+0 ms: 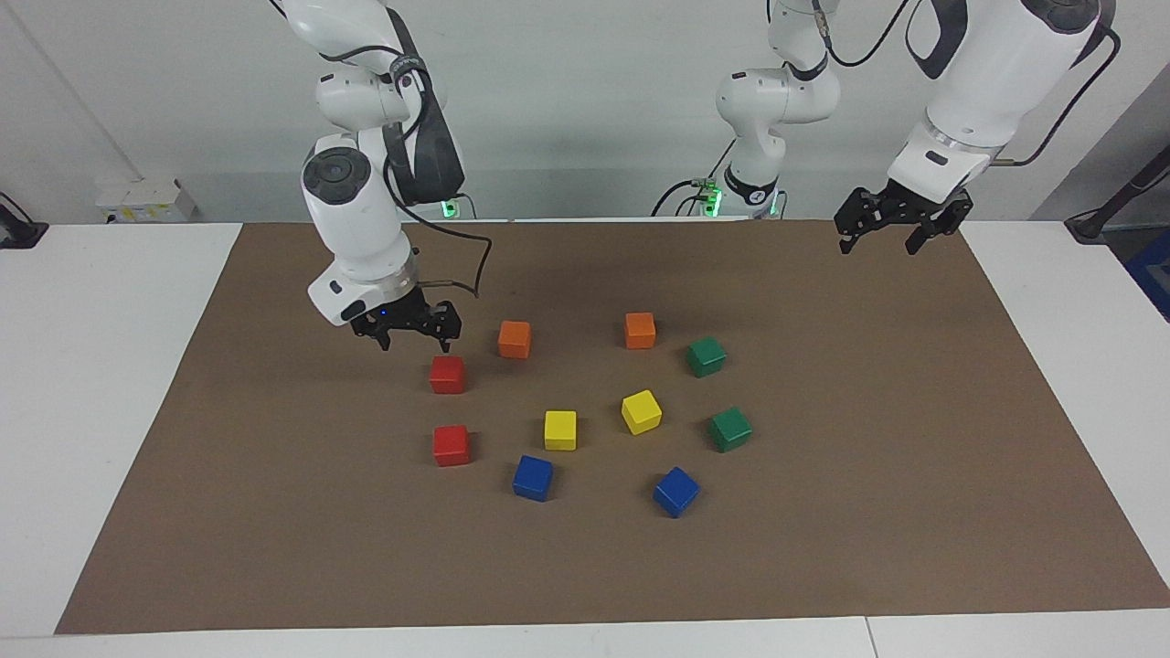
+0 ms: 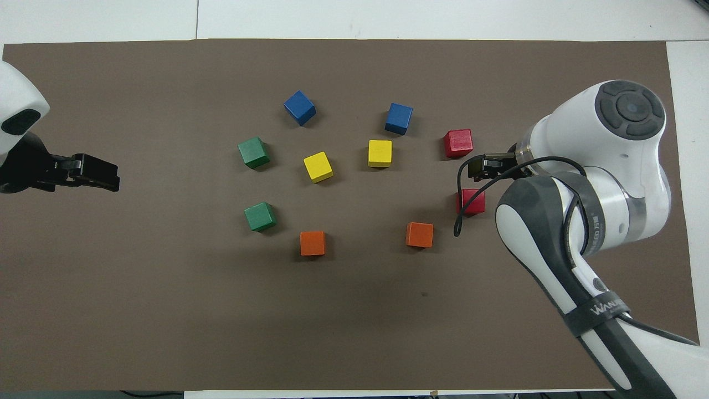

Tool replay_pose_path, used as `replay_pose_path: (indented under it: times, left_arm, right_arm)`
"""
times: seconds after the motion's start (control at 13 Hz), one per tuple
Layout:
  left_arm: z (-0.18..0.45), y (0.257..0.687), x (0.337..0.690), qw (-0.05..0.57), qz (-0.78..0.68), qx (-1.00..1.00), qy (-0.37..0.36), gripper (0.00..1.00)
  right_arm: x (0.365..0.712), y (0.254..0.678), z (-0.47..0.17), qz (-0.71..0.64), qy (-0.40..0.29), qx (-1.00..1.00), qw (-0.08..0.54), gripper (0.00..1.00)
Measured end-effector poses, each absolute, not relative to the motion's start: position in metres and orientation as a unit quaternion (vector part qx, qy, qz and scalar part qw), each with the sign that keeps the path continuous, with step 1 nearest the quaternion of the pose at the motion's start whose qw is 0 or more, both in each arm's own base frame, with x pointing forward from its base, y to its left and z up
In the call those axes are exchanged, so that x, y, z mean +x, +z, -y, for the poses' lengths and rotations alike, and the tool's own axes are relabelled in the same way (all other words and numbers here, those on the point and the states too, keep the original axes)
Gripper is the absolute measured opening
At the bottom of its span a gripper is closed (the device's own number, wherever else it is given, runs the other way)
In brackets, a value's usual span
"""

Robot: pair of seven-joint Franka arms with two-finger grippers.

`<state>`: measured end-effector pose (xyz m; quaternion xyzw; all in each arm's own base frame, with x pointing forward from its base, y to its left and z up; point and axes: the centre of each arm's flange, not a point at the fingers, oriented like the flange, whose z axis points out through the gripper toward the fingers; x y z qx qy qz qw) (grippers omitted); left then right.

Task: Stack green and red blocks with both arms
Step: 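Reach the right gripper toward the nearer red cube, then grasp the red cube with the right gripper while the left gripper reaches green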

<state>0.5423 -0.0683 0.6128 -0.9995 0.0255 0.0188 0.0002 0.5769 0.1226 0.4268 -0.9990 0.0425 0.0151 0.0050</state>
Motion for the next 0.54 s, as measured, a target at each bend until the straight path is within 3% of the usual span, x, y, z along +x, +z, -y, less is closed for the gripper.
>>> replay_pose_path:
  times: [0.23,0.54]
  left_arm:
    - [0.086,0.592,0.546,-0.001,0.007,-1.000,0.009,1.00]
    - [0.142,0.528,0.541,0.000,0.036,-0.999,0.010,1.00]
  right_arm:
    - [0.572,0.409,-0.131,-0.035,0.022,-0.999,0.003,1.00]
    - [0.568,0.389,-0.143,-0.025,0.023,-0.999,0.003,1.00]
